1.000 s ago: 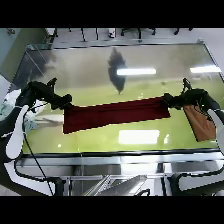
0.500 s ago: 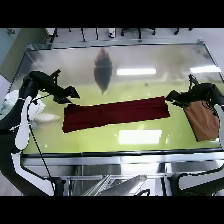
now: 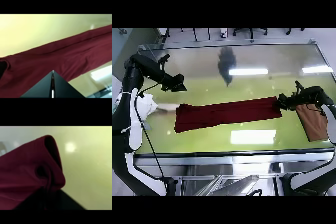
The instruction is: Fold the shirts.
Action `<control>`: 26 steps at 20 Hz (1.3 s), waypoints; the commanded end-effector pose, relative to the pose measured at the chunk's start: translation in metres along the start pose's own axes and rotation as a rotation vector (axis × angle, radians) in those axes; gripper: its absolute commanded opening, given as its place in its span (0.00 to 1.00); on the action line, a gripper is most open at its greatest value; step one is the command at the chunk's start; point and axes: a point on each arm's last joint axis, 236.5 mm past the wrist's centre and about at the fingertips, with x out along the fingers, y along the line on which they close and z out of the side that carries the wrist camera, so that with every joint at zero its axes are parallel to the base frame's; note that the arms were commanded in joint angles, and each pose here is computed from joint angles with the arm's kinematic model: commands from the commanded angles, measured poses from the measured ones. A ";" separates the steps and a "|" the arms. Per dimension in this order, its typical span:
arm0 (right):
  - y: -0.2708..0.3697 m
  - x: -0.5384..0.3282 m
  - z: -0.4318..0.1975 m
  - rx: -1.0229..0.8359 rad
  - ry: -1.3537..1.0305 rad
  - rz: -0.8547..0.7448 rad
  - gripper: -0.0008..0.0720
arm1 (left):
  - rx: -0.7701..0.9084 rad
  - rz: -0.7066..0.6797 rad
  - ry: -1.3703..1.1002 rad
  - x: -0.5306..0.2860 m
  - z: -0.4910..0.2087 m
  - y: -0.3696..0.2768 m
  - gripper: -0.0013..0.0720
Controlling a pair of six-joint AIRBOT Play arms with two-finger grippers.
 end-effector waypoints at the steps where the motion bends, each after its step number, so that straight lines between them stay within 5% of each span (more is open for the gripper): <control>1: -0.001 0.008 -0.004 0.000 0.024 0.016 0.04 | 0.074 -0.013 0.006 0.003 -0.003 -0.035 0.04; 17: 0.197 -0.214 -0.056 -0.468 -0.245 0.196 0.04 | 0.366 -0.098 0.108 0.271 -0.110 -0.221 0.04; 26: 0.203 -0.222 -0.094 -0.462 -0.190 0.211 0.04 | 0.261 -0.274 0.177 0.279 -0.126 -0.268 0.04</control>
